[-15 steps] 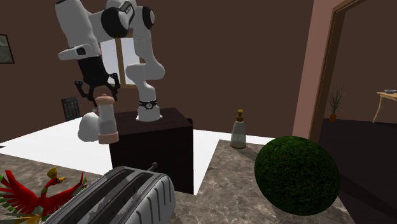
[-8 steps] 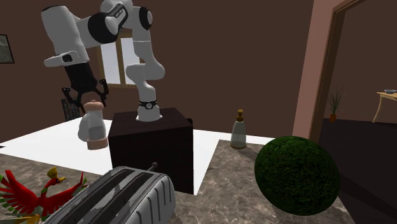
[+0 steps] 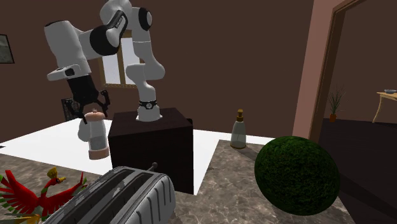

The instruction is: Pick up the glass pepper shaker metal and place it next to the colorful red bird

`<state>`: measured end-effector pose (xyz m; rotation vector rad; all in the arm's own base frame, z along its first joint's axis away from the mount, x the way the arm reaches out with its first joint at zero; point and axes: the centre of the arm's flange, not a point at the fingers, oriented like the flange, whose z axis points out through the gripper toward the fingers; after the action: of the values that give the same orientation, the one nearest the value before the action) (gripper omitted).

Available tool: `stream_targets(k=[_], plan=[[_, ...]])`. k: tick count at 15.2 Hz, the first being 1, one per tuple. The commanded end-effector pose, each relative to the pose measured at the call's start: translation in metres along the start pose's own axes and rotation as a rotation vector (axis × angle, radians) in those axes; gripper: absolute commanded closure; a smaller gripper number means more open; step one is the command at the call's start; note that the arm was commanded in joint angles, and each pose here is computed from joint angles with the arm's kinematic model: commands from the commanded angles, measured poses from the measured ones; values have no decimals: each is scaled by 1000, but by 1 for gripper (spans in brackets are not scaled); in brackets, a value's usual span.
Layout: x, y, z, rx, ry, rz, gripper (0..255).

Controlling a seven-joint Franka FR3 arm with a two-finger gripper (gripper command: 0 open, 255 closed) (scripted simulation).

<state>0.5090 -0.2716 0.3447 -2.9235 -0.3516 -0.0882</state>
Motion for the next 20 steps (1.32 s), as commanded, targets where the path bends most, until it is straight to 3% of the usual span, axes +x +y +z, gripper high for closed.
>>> stream_targets(k=[1, 20], plan=[[-1, 1, 10, 0, 1, 0, 255], [-9, 20, 108, 0, 1, 0, 255]])
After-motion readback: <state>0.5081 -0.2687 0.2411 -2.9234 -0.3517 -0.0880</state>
